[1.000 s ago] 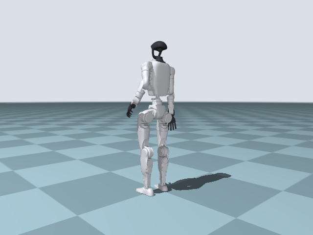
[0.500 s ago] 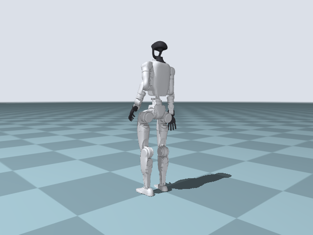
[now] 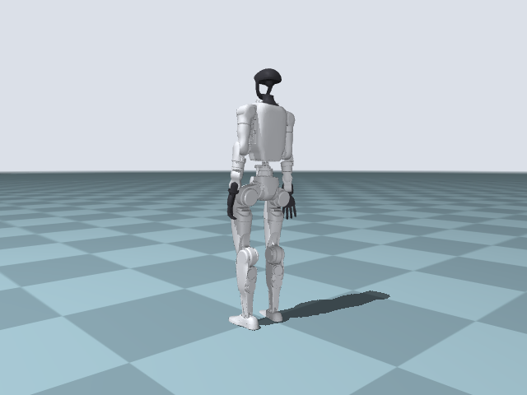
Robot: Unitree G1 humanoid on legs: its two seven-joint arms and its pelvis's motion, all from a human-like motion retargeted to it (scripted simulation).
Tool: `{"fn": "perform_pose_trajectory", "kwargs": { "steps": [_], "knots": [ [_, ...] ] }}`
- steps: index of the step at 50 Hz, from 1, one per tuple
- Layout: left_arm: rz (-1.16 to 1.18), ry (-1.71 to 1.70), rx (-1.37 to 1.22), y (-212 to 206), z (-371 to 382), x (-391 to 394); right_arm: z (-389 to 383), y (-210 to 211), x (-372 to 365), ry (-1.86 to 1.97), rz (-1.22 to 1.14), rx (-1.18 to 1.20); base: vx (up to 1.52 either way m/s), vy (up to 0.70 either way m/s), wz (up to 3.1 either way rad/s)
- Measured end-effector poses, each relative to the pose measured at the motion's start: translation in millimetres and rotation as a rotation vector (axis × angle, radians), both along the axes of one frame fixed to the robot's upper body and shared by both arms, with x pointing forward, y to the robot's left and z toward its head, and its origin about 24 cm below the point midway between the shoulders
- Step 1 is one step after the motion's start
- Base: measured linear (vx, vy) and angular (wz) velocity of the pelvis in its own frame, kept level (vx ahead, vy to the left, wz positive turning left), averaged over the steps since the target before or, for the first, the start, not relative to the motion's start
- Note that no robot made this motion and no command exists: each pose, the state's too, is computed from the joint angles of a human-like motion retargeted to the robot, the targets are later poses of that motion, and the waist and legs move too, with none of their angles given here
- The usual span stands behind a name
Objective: Upper body actions
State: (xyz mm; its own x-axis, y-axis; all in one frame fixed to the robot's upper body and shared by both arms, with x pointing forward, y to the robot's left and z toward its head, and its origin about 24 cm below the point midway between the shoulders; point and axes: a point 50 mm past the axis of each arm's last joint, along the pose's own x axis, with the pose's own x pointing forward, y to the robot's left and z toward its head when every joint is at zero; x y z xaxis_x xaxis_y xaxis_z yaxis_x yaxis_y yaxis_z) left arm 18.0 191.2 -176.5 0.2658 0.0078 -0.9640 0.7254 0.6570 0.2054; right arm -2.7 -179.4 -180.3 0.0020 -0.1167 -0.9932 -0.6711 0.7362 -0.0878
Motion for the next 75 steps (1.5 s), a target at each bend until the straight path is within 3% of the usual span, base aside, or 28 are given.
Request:
{"fn": "perform_pose_trajectory", "kwargs": {
  "steps": [7, 27, 40, 56, 65, 75],
  "knots": [
    [0.099, 0.179, -0.014, -2, -2, -13, 0, 3, 3, -0.004, 0.018, 0.003, 0.00, 0.00, 0.00],
    [0.074, 0.144, 0.000, 5, -1, -17, 0, 3, 2, 0.000, 0.010, 0.005, 0.00, 0.00, -0.02],
    [-0.260, -0.206, -0.010, 12, 14, 32, 0, -4, 0, 0.004, 0.001, -0.011, 0.00, 0.00, 0.00],
    [-0.223, -0.346, -0.110, 44, 47, 44, 1, -10, 1, 0.004, -0.027, -0.025, 0.01, 0.00, -0.12],
    [-0.261, -0.313, -0.202, 36, 54, 37, 1, -10, -1, 0.008, -0.016, -0.029, 0.00, 0.00, 0.00],
    [-0.231, -0.242, -0.066, 16, 24, 21, 1, -4, 0, 0.010, -0.016, -0.011, 0.00, 0.00, 0.00]
  ]
}}
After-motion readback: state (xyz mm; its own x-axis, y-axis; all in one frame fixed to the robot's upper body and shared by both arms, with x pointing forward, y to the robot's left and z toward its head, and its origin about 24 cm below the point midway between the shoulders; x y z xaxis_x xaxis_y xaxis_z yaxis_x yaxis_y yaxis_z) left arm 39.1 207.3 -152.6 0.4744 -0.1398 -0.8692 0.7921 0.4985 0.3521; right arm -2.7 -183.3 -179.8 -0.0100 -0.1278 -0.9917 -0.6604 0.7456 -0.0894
